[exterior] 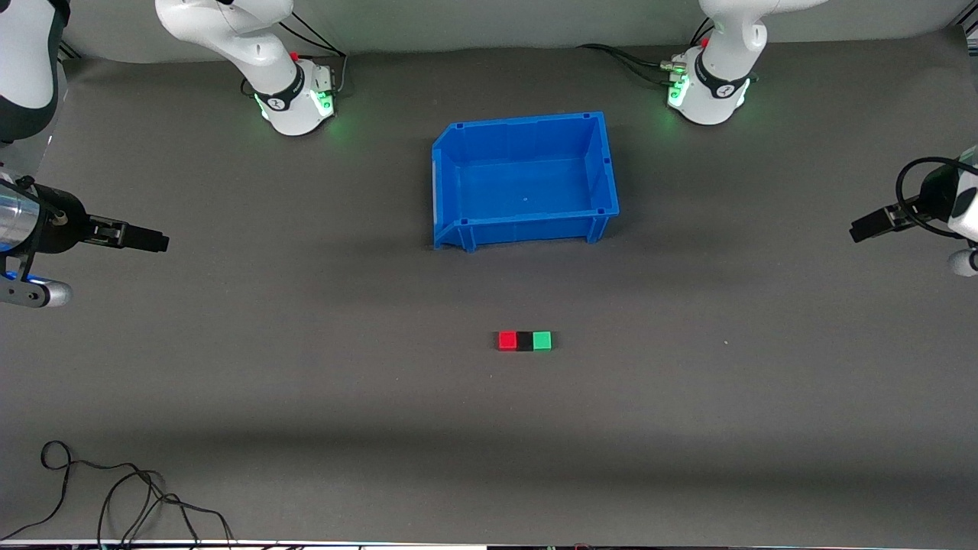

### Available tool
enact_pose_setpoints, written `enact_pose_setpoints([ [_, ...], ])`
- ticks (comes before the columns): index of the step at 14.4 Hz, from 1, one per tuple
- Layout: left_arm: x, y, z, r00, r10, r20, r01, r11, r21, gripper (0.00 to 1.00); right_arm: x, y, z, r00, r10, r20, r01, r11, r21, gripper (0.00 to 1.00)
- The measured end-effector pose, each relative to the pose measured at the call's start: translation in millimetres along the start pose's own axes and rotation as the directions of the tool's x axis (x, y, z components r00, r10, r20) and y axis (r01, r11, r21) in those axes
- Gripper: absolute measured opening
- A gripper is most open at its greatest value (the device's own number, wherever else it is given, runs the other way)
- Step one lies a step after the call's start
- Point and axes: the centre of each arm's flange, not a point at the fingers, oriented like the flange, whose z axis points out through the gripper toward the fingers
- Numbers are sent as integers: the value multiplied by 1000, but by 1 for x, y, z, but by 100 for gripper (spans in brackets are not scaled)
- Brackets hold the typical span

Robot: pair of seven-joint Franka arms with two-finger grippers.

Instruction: Attach green and red cubes to black cube

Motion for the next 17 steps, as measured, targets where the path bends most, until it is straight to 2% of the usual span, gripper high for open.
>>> enact_pose_setpoints([
  [3, -2, -6, -8, 994, 111, 5, -111, 994, -3, 100, 3, 23, 1, 1000, -4, -9, 5, 1000, 24, 100],
  [6, -2, 2, -28, 991, 132, -36, -133, 990, -39, 100, -5, 44, 4, 998, -42, -53, 45, 997, 63, 100],
  [8, -1, 7, -38, 989, 147, -19, -148, 988, -46, 100, -13, 54, 4, 994, -72, -87, 78, 995, 68, 100],
  [10, 2, 13, -38, 987, 159, -7, -159, 986, -46, 97, -18, 56, 4, 988, -90, -122, 98, 993, 63, 100],
  [11, 3, 17, -38, 986, 166, -10, -166, 985, -46, 87, -21, 55, 3, 986, -94, -135, 103, 993, 63, 100],
  [12, 3, 20, -39, 985, 171, -17, -172, 984, -45, 87, -25, 54, 0, 985, -98, -145, 108, 992, 63, 100],
  [14, 4, 23, -41, 984, 175, -33, -176, 983, -44, 99, -34, 54, -10, 980, -101, -171, 114, 991, 65, 100],
  [17, 5, 23, -41, 983, 182, -37, -184, 982, -45, 100, -43, 55, -19, 976, -103, -191, 118, 991, 68, 100],
])
